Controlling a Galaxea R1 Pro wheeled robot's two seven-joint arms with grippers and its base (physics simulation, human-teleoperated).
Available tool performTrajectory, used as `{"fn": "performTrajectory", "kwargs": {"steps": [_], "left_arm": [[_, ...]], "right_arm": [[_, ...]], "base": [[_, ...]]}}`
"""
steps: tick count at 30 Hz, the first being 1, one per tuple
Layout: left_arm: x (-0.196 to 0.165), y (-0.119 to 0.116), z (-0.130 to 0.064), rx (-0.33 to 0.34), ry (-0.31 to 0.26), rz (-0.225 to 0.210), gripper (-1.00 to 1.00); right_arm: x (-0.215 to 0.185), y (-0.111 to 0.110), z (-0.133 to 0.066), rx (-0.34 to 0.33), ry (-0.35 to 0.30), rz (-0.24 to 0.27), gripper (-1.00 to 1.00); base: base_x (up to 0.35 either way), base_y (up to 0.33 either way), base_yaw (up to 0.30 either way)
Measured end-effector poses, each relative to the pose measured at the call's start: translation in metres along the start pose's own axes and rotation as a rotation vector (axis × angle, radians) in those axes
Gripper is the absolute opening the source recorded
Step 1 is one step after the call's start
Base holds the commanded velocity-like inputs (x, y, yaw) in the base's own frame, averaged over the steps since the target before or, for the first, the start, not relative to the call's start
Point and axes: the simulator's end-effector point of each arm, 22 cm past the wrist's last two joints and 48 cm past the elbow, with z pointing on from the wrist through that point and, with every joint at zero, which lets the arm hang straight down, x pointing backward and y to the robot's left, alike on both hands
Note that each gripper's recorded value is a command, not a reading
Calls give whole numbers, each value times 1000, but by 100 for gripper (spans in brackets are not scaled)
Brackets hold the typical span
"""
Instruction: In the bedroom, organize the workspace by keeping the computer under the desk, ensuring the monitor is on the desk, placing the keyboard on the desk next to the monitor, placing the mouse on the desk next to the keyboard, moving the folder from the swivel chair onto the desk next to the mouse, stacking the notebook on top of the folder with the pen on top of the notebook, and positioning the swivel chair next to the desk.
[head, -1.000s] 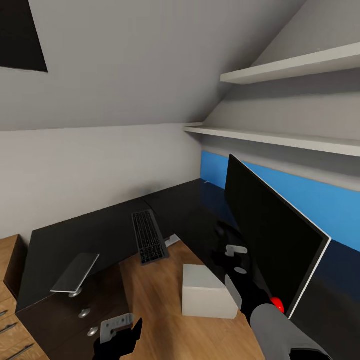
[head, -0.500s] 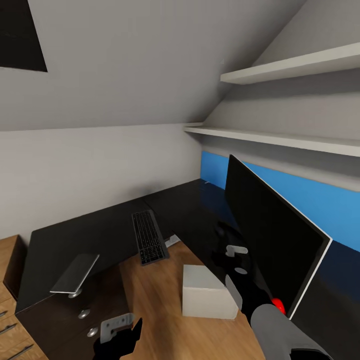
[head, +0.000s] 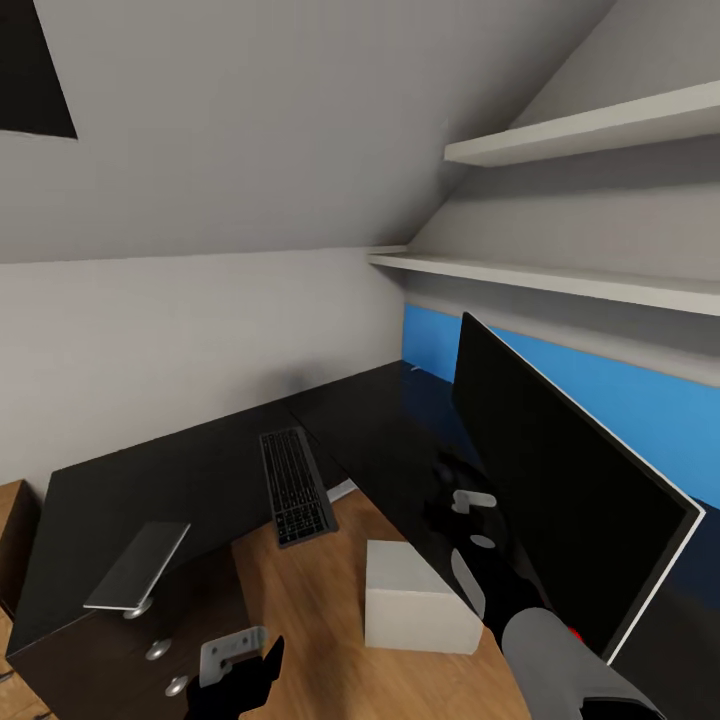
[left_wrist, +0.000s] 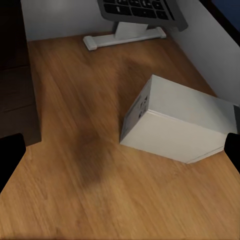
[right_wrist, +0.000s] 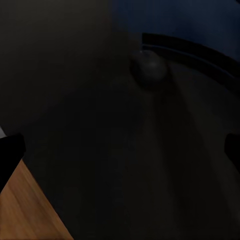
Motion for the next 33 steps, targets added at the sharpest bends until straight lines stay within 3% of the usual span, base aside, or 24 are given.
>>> {"fn": "performTrajectory", "kwargs": {"steps": [20,26,33], "left_arm": [[-1,2,0,-5,-2,-2,100],[-6,18,0,-37,-10,-19,100],[-54,19,17,-58,-62,-21,100]], "right_arm": [[0,-1,0,2,0,-1,100],[1,0,0,1,2,-2,100],[1,0,0,1,2,-4,100]], "base": [[1,0,0],[0,0,0],[0,0,0]]}}
